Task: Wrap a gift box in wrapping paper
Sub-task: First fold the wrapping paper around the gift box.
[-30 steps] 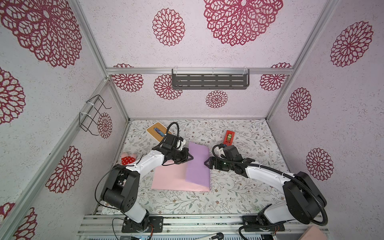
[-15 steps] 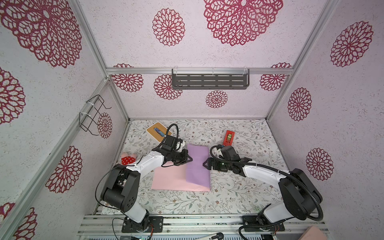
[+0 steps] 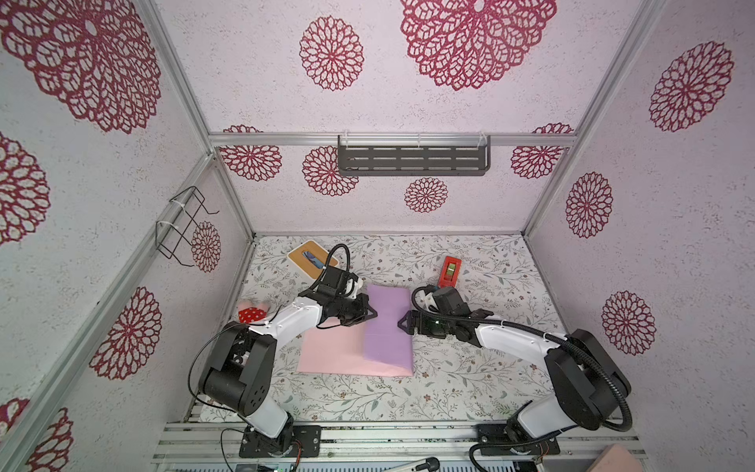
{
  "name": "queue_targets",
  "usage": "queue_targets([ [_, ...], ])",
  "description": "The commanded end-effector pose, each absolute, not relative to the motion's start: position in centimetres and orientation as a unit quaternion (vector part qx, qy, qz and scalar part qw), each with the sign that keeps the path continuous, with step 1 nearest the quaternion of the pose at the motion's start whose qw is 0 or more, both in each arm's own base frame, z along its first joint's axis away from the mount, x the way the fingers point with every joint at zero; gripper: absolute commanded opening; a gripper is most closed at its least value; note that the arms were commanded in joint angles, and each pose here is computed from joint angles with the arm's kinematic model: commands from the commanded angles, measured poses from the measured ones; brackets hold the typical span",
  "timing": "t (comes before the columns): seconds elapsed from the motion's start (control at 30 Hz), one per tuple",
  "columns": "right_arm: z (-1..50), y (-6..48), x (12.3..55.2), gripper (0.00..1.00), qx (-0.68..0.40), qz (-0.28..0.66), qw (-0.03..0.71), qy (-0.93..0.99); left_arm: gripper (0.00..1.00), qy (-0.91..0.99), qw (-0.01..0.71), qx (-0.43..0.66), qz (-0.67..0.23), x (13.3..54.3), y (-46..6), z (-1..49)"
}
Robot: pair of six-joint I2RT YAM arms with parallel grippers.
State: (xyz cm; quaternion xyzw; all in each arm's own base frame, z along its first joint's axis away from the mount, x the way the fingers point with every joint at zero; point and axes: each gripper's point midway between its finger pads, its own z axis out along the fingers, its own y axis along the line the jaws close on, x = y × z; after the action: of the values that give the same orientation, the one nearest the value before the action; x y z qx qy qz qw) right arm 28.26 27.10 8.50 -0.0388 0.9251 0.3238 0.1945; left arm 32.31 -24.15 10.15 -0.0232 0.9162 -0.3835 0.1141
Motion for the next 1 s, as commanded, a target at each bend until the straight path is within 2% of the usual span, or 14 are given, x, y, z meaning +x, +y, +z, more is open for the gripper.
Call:
queue_targets([
  [0.0,9.1,27.8,28.6,0.95,-0.043,0.332,0.198,0.922,0.00,0.919,0.123,-0.024,-0.375,33.1,-23.7,9.6],
  [0.2,8.2,27.6,28.4,0.95,-0.040,0.322,0.191,0.926,0.00,0.921,0.121,-0.029,-0.370,33.3,-23.5,9.3],
  [0.33,7.1,27.1,27.9,0.94,-0.037,0.308,0.182,0.933,0.06,0.924,0.122,-0.032,-0.361,33.3,-23.2,8.9],
  [0.7,5.3,26.6,26.8,0.93,-0.029,0.297,0.167,0.940,0.48,0.937,0.144,-0.052,-0.315,33.4,-21.4,8.7],
  [0.87,5.0,26.8,26.7,0.93,-0.030,0.299,0.164,0.939,0.75,0.943,0.144,-0.060,-0.296,32.6,-20.6,8.3],
  [0.97,5.0,26.8,26.7,0.93,-0.030,0.300,0.164,0.939,0.83,0.942,0.125,-0.052,-0.308,31.8,-21.5,7.9],
])
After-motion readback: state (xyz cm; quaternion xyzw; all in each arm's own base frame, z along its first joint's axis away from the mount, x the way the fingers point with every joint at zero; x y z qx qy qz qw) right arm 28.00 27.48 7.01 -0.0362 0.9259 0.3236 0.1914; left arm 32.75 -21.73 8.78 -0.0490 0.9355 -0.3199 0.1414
